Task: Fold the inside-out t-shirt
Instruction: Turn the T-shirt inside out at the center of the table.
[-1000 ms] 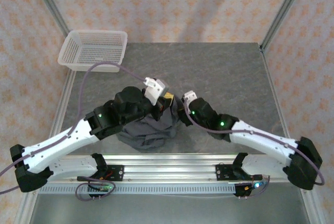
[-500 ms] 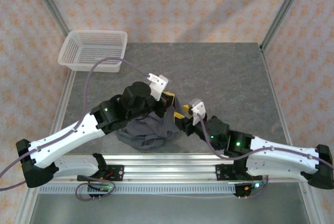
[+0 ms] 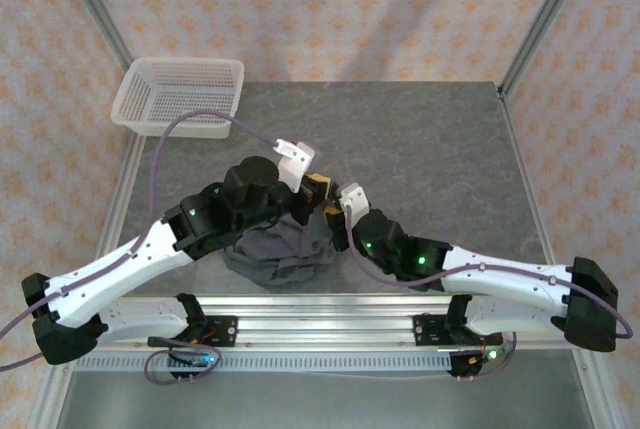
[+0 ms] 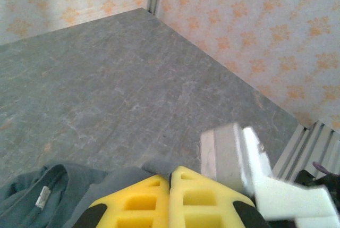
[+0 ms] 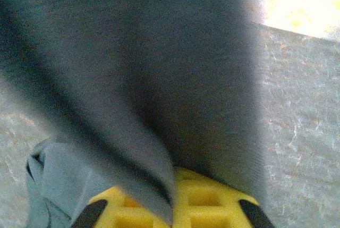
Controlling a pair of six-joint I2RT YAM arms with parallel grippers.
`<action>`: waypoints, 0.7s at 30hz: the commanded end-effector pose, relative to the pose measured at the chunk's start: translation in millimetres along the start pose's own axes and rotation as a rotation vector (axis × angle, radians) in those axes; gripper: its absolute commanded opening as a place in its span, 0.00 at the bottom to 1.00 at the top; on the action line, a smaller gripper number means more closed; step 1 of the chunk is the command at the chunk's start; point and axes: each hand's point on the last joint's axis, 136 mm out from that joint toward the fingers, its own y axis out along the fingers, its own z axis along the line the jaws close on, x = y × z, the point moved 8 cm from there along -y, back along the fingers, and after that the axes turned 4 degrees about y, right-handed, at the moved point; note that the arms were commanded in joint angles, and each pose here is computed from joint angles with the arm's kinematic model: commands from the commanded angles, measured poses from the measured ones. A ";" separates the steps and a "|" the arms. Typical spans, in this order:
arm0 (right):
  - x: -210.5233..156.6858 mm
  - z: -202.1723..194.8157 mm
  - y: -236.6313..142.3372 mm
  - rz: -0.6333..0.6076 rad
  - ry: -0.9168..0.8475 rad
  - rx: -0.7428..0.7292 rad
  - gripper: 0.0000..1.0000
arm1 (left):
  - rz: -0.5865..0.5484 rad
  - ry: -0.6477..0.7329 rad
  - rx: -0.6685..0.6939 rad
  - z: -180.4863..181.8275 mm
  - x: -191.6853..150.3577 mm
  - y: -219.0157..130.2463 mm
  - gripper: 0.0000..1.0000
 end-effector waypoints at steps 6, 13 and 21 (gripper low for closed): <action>29.5 -99.7 -59.1 -0.151 0.392 -0.383 0.00 | -0.133 -0.039 -0.023 -1.4 27.1 -15.5 0.35; 10.8 -191.1 -126.5 -0.177 0.686 -1.019 0.00 | -0.096 -0.084 0.352 35.2 15.1 -24.8 0.63; 16.9 -164.3 -93.4 -0.095 0.723 -0.544 0.43 | 0.101 -0.296 0.560 84.6 -45.6 -2.2 0.66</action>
